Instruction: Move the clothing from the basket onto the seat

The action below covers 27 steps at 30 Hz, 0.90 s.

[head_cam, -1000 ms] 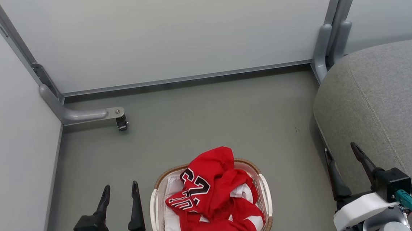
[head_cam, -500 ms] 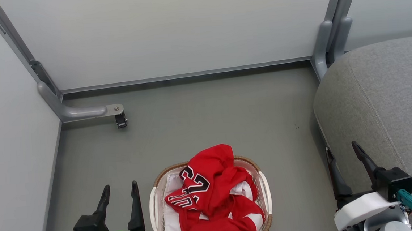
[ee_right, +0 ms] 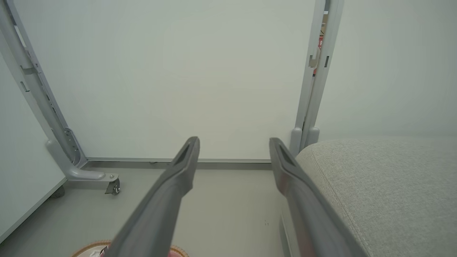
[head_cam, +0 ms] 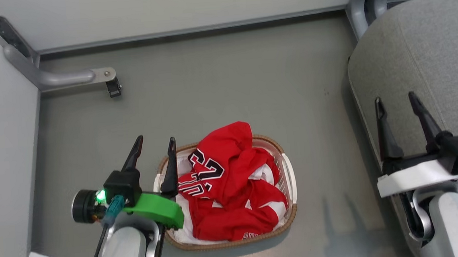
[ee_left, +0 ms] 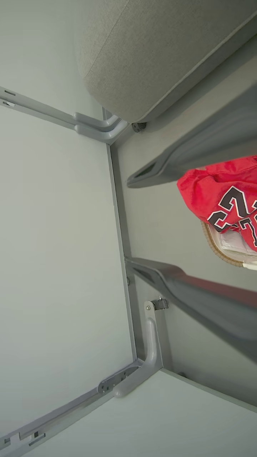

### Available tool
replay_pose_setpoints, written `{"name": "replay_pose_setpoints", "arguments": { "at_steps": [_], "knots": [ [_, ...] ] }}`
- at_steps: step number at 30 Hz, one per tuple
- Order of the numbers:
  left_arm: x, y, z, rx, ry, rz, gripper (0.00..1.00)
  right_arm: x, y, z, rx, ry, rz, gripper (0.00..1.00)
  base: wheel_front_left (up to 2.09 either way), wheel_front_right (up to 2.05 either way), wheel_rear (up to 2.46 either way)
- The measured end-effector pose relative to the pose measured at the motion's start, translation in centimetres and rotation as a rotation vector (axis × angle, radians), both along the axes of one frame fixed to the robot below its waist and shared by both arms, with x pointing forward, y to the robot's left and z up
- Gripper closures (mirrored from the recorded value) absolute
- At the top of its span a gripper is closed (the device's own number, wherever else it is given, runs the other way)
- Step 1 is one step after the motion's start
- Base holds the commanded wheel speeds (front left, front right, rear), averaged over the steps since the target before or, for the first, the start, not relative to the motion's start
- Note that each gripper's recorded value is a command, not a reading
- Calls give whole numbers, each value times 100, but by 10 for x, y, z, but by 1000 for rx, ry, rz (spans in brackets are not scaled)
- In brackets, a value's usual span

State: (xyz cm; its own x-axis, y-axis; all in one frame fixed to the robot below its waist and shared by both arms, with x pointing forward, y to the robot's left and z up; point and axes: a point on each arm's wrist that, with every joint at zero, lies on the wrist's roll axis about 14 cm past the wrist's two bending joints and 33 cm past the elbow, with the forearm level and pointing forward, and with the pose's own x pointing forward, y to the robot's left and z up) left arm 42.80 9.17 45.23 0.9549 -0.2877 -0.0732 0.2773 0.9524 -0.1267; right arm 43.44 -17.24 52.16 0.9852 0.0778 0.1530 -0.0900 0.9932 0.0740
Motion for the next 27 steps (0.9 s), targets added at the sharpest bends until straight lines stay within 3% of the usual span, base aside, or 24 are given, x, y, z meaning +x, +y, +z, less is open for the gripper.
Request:
{"name": "replay_pose_setpoints", "arguments": {
  "at_steps": [10,20,27],
  "knots": [
    [34,-62,-95,98,211,-253,0,55,-23,-24,-1,8,-61,0,0,0,0],
    [8,-99,-212,150,507,-450,0,83,-42,-73,-9,79,-103,0,0,0,0],
    [-12,-121,-261,133,640,-532,0,83,-55,-110,-22,160,-127,0,0,0,0]
  ]
}}
